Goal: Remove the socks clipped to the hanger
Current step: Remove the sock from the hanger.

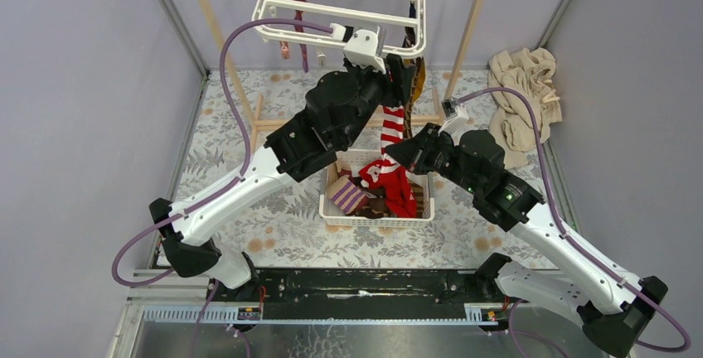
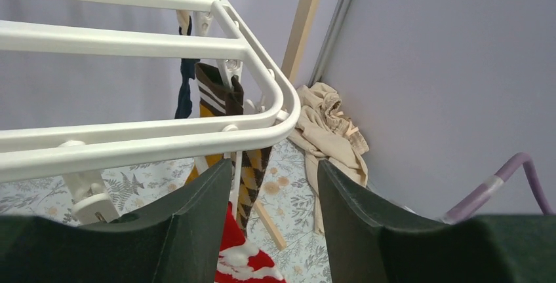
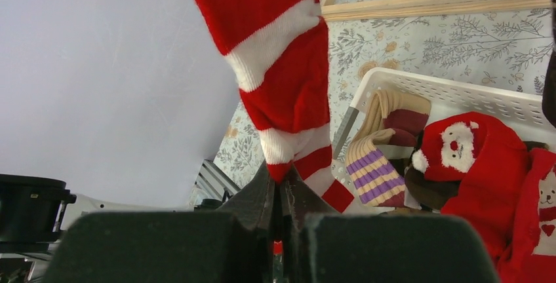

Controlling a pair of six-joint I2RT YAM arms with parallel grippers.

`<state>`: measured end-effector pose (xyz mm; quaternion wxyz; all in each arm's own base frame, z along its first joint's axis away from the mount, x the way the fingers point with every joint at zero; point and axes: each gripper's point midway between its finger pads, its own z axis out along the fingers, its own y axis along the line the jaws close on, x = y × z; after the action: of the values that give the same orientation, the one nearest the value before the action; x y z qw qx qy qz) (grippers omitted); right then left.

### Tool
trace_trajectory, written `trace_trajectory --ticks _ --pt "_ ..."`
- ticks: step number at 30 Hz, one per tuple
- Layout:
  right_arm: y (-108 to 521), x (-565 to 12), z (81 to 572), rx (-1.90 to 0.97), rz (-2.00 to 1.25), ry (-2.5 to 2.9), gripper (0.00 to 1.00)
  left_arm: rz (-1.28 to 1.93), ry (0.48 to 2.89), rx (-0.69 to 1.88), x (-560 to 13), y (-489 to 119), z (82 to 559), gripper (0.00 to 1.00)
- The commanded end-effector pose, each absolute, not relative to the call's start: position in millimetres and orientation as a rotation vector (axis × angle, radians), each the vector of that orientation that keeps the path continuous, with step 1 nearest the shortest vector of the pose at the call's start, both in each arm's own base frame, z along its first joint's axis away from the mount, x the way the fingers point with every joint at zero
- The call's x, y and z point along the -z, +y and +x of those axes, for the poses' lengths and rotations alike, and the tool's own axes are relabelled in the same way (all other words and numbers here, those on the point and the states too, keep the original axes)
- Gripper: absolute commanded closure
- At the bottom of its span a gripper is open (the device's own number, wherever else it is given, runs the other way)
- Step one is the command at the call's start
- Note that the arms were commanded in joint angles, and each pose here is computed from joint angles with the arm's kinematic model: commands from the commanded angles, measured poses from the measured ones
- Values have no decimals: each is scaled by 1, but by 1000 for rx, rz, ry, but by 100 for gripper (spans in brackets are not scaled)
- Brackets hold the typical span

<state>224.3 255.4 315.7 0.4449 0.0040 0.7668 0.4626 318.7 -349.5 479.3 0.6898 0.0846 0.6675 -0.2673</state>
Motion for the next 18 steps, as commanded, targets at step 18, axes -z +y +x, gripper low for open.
trace_trajectory --ticks 18 --pt "259 -338 223 -1182 -42 1834 100 166 1496 489 -469 -341 330 50"
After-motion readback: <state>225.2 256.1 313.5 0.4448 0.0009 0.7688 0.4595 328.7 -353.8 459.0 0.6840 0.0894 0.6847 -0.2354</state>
